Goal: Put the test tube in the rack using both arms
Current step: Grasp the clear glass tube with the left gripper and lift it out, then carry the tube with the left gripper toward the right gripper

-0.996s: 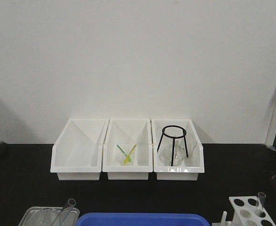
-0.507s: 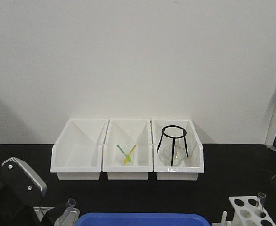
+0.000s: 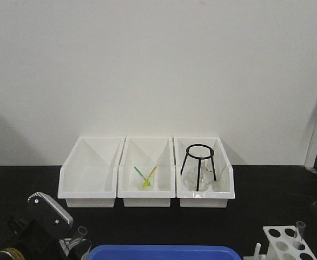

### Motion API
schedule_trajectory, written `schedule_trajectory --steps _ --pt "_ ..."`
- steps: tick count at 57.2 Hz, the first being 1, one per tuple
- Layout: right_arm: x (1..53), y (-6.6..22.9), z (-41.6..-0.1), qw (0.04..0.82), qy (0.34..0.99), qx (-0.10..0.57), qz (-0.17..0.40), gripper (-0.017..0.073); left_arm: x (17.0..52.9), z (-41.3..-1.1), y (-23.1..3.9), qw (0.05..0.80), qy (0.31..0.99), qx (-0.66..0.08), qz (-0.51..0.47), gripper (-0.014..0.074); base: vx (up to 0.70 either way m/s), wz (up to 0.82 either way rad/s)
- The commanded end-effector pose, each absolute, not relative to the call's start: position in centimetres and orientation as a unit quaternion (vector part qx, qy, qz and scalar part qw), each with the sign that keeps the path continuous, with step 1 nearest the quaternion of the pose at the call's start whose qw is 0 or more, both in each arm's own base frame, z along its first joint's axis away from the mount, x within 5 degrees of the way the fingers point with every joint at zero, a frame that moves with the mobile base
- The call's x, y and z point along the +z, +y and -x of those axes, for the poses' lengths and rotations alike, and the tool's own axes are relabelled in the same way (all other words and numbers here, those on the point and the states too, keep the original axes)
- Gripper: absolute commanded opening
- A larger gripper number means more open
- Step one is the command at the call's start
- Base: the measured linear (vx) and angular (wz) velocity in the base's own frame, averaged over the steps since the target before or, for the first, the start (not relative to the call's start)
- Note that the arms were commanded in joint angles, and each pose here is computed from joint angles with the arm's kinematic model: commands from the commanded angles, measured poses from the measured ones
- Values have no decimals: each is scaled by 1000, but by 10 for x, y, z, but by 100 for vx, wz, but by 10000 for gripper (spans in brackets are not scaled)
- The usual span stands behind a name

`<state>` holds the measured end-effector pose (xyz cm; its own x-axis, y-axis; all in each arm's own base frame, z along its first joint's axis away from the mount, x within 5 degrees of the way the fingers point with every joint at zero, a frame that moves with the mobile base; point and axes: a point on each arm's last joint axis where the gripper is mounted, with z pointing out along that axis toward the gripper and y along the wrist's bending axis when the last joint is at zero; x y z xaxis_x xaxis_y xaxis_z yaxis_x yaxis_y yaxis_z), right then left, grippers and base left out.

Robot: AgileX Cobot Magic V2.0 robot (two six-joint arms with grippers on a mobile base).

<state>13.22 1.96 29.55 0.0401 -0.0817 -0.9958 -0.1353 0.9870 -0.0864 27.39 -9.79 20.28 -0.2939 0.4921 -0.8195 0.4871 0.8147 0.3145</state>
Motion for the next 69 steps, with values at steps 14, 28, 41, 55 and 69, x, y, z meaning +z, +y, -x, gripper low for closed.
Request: schedule_trajectory --steps 14,28,41,55,69 --pt "314 19 -133 758 647 9 77 533 224 -284 -105 593 753 -6 -285 314 0 0" --pt "314 19 -133 758 647 9 77 533 225 -284 -105 594 752 -7 -284 -10 0 0" --pt "314 19 -133 757 649 10 75 518 269 -274 -101 628 740 -33 -241 -8 0 0" --pt "313 31 -133 734 669 48 105 502 365 -253 -106 683 689 -48 -238 -8 0 0" --pt "311 78 -150 689 686 131 197 502 392 -236 -153 697 652 -135 -267 -8 0 0"
